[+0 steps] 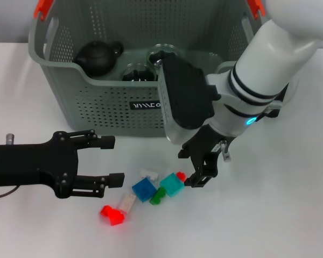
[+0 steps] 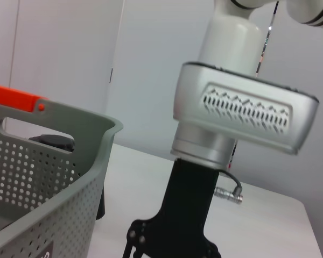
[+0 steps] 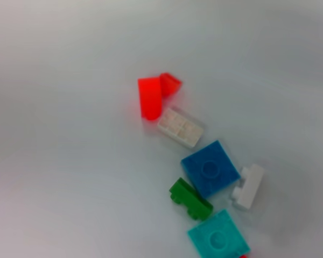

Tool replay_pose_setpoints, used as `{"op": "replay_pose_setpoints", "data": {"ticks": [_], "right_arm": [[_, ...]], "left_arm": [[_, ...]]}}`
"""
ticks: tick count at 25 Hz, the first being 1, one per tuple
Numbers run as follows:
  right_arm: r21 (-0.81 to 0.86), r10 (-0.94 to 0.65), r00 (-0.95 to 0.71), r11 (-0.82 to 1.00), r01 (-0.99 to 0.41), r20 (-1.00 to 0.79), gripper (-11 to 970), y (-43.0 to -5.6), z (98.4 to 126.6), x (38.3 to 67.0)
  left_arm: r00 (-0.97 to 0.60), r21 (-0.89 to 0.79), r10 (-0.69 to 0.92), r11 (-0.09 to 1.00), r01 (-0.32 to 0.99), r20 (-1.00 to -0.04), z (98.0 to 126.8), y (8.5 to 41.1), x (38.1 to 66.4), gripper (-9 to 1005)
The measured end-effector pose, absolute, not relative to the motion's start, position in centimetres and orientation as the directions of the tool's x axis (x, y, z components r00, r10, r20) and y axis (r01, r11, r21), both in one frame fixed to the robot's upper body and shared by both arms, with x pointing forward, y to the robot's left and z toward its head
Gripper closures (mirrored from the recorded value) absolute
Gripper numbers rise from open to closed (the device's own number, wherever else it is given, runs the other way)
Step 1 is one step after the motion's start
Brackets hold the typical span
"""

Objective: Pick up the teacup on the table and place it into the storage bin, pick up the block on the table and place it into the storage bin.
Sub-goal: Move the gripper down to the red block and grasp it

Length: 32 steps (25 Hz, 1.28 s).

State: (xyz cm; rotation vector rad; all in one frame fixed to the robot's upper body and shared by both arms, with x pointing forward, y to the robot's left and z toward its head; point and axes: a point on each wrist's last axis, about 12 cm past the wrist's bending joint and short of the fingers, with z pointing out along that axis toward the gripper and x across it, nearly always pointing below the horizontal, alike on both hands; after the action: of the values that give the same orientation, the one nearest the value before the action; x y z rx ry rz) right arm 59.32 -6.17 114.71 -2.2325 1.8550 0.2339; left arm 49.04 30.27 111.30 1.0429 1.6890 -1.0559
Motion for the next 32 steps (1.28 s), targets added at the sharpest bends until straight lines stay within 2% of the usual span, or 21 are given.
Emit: {"op": "replay_pose_setpoints", "data": {"ticks": [14,32], "right_arm": [[-0.139,-0.933,0.296,-0.271,-0.952,-0.207,316,-4.7,112.9,58.3],[-0.162,-0.901,0.393,-0.367,-0.916,-0.181,319,-4.0,112.4,57.7]], "left_arm": [[-0.278,-0.213,0.209,0.289,0.934,-0.938,111.3,30.2,49.2,150],[-0.303,-0.24,0.184,0.3,0.923,-0.935,110.9,30.3,48.7,149]]}}
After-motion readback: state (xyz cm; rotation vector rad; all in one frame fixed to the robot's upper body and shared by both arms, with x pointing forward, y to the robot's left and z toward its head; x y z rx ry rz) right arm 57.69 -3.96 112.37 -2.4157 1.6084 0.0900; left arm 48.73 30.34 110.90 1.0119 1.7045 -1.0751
